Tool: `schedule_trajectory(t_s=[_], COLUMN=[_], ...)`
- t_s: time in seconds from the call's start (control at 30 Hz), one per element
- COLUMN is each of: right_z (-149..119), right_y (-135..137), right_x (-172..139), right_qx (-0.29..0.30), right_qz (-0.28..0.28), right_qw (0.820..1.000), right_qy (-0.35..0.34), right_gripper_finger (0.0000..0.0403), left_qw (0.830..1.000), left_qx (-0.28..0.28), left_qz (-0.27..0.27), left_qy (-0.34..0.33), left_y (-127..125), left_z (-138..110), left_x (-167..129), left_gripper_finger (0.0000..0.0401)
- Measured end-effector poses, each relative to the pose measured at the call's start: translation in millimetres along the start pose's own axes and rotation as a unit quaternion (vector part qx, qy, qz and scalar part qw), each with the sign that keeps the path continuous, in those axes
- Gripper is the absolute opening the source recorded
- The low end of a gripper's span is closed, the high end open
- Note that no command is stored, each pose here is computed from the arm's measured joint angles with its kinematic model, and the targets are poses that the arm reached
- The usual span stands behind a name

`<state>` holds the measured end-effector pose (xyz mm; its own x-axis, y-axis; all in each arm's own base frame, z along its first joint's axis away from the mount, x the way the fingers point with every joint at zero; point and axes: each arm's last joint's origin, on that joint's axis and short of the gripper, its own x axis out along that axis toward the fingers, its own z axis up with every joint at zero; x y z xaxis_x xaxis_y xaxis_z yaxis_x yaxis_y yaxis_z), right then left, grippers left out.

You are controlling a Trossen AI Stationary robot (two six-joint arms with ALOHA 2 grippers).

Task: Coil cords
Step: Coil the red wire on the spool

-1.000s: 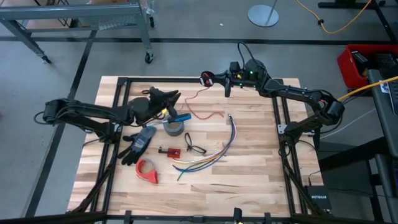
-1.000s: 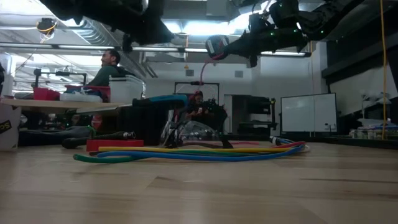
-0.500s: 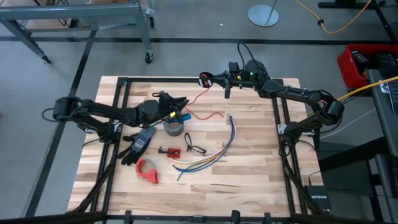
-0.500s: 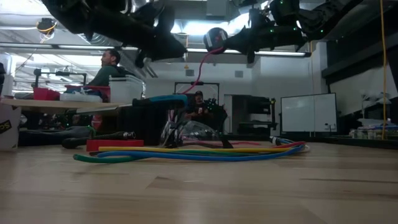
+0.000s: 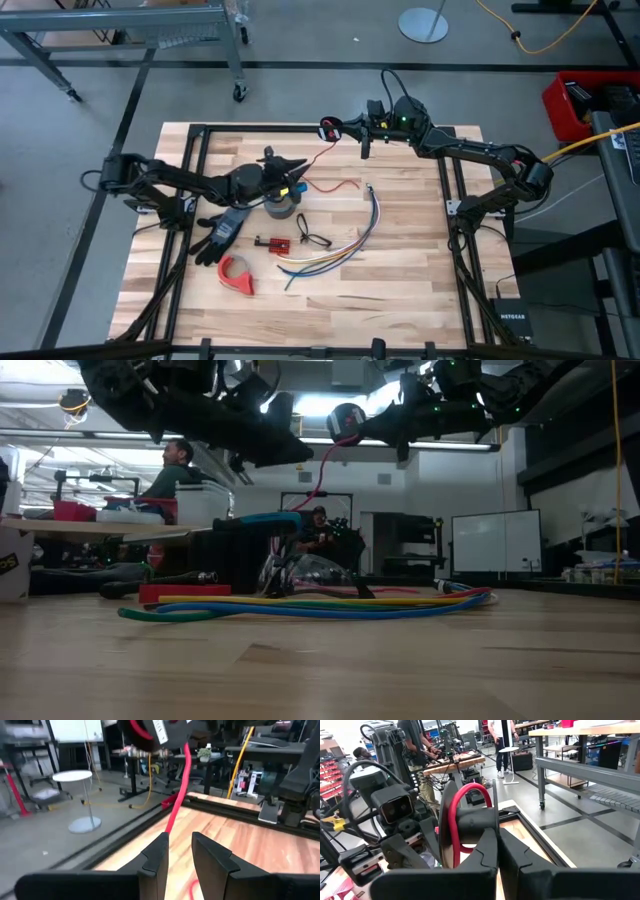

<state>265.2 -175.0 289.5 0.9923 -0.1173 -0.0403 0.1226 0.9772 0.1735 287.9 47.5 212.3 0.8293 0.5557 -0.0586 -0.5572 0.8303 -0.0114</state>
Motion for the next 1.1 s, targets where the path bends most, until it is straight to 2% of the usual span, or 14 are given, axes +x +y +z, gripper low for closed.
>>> schedule_trajectory(t_s=[0.13,0.53,0.77,1.1], right_z=[0,3,5,8], right_y=[0,2,2,4], right_x=[0,0,0,0], right_qx=[-0.001,-0.005,-0.001,0.001], right_qz=[0.001,0.023,0.025,0.047], right_qw=[1.0,1.0,0.999,0.998], right_qy=[-0.002,-0.01,-0.02,-0.033], right_gripper_finger=[0.0001,0.0001,0.0001,0.0001], left_qw=[1.0,1.0,1.0,1.0], left_qx=[0.006,0.007,0.014,-0.003], left_qz=[0.007,0.016,-0.008,0.008], left_qy=[-0.003,0.001,0.016,0.026], left_y=[2,0,-3,6], left_z=[1,3,-3,-5], left_x=[6,22,26,29], left_gripper_finger=[0.0084,0.0142,0.013,0.0105])
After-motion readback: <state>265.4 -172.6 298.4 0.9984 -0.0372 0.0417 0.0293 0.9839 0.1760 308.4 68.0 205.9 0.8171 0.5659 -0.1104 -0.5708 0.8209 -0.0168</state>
